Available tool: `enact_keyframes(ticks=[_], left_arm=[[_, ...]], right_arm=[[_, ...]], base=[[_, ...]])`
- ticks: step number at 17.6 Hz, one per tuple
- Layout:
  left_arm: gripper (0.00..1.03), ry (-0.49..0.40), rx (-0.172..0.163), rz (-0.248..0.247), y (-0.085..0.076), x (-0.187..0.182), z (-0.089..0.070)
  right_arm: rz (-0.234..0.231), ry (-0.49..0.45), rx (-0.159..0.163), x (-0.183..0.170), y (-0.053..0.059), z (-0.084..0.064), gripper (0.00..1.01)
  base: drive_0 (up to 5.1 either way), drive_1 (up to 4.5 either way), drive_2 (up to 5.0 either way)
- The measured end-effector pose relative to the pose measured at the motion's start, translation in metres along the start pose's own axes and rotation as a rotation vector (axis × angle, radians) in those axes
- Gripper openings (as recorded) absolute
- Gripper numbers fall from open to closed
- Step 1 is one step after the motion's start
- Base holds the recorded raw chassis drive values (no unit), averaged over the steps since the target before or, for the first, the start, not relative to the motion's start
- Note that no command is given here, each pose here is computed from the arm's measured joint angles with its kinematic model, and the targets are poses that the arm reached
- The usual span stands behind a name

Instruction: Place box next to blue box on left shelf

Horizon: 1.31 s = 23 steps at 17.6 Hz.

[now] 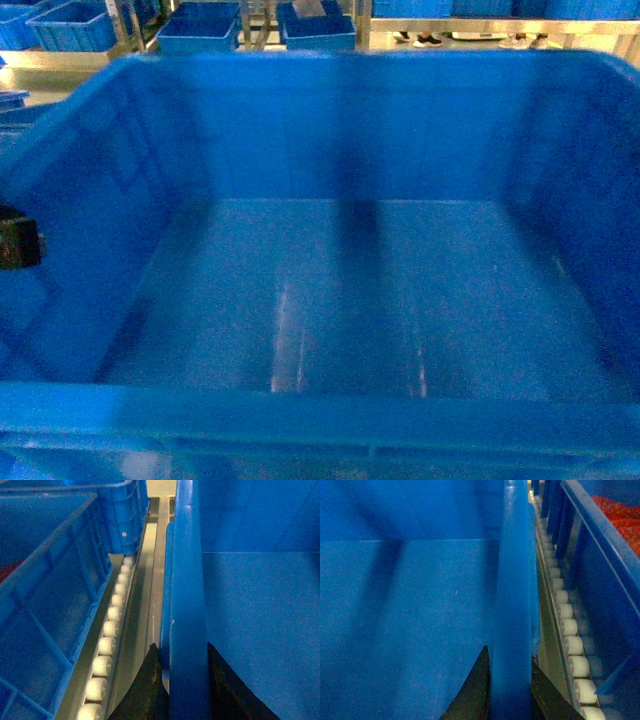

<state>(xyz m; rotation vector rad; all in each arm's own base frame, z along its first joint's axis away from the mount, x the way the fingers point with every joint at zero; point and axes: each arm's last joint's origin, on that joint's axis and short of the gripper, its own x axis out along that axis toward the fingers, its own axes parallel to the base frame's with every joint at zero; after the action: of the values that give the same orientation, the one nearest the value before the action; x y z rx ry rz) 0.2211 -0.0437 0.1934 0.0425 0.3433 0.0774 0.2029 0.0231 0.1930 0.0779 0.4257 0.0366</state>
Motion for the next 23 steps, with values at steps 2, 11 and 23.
enact_keyframes(ticks=[2,11,23], left_arm=[[0.16,0.038,0.007,-0.011,-0.002,0.005,-0.006],[0.16,0.146,0.011,-0.017,0.001,0.026,-0.012],[0.98,-0.198,-0.099,0.106,0.013,0.007,0.017]], right_arm=[[-0.010,0.028,0.010,0.002,0.000,-0.003,0.09],[-0.015,0.128,0.043,0.012,0.001,-0.011,0.09],[-0.067,-0.267,0.064,-0.003,-0.005,0.020,0.99]], base=[[0.0,0.00,0.0],[0.0,0.00,0.0],[0.0,0.00,0.0]])
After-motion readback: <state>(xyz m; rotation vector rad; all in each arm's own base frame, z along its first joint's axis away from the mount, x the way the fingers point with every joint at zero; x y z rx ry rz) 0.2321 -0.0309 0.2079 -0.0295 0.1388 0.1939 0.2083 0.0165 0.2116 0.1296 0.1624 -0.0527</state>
